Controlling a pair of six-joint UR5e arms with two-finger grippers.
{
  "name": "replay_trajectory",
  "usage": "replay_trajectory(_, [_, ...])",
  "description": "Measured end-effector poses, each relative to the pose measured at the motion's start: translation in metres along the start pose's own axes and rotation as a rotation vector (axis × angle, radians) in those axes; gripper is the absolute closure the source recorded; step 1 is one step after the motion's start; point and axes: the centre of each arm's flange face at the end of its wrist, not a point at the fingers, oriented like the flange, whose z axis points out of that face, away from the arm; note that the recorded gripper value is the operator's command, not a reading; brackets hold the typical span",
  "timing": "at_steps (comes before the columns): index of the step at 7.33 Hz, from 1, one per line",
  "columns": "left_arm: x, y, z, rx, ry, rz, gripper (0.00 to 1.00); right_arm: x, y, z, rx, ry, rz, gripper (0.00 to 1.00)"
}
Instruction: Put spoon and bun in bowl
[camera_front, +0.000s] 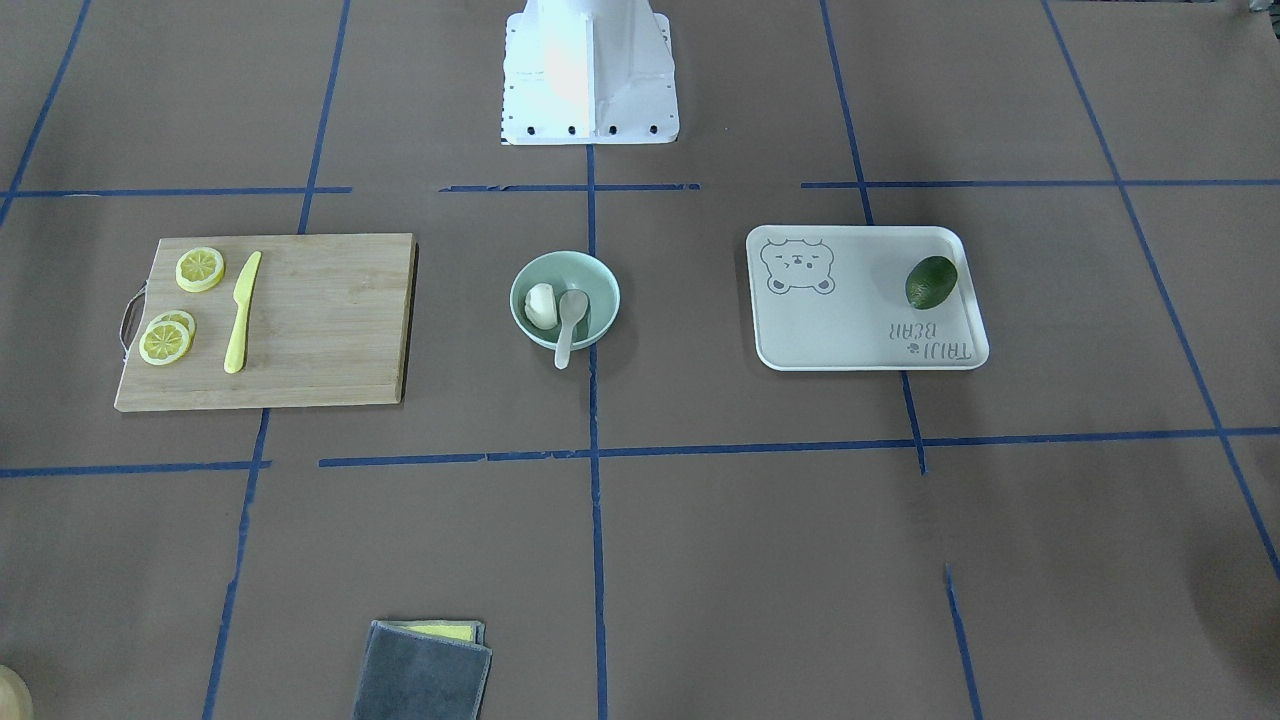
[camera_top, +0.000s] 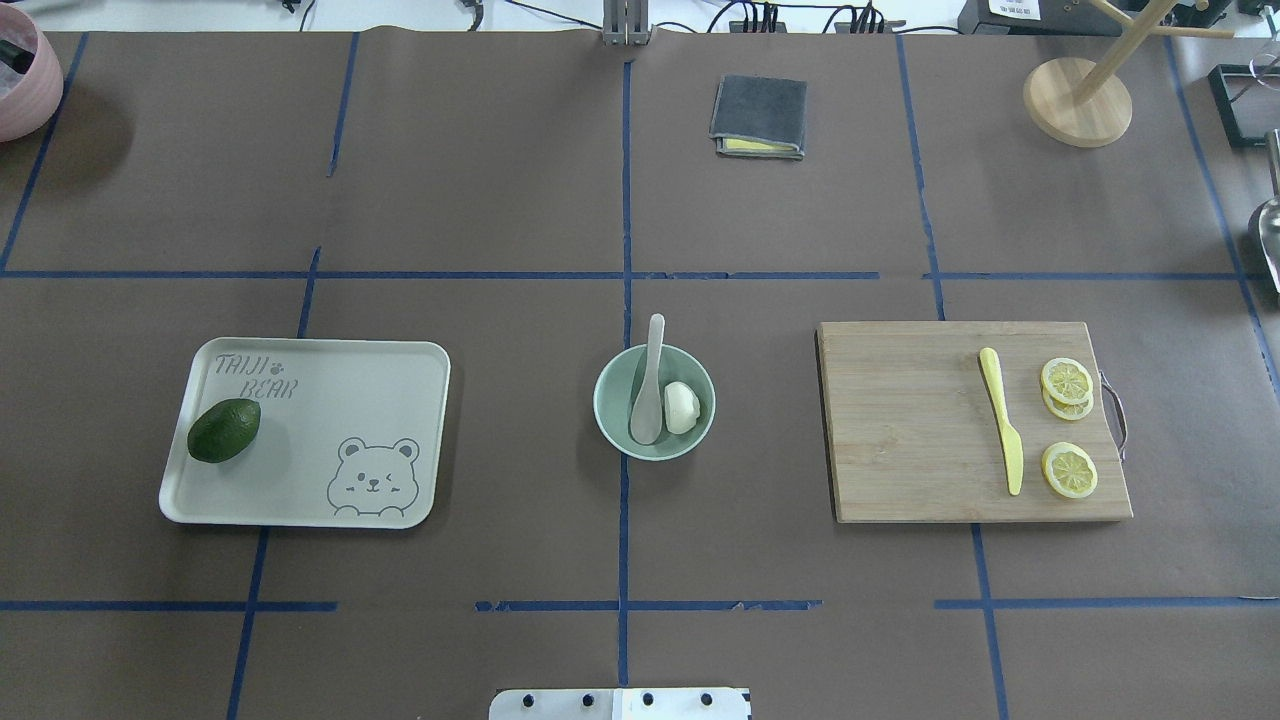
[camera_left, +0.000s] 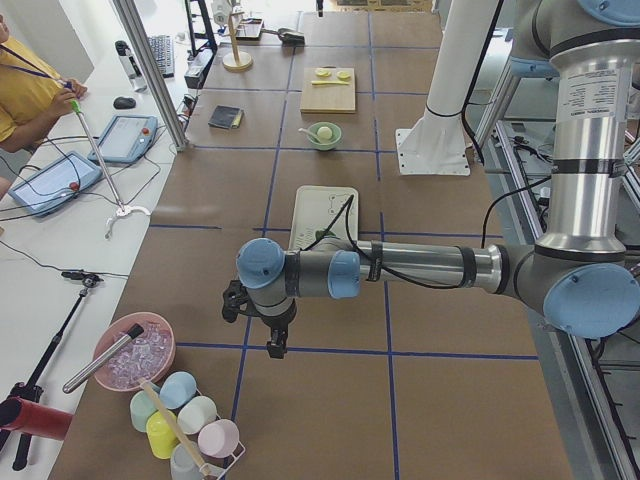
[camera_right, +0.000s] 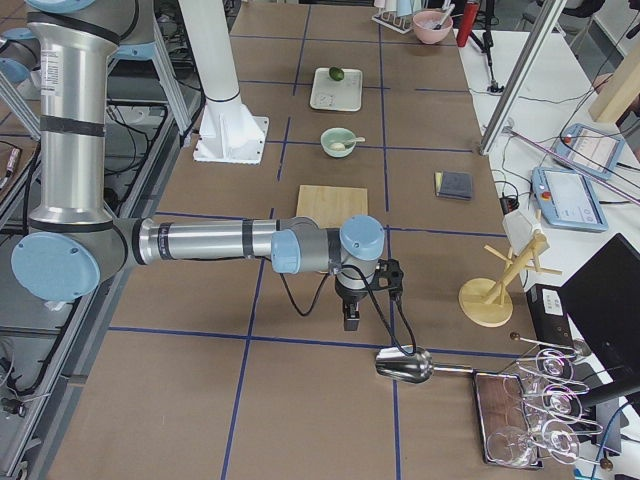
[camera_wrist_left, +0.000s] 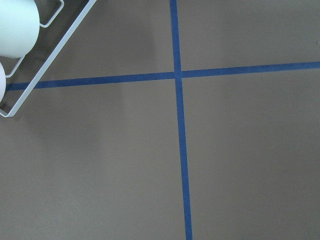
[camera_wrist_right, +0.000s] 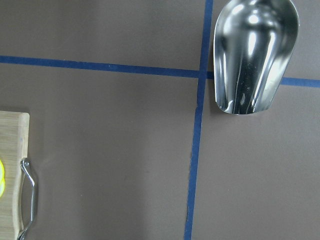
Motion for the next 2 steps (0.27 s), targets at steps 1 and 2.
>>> replay_trajectory(1, [0.0004,-0.0002,-0.0008,0.000,0.000,-0.001,0.00,0.0002,0.0000,0.0001,0.000,0.001,0.000,0.00])
replay_trajectory(2, [0.0014,-0.0016,-0.0021,0.002,0.000,0.001,0.00,0.0002,0.0000,0.0001,0.000,0.001,0.000,0.00])
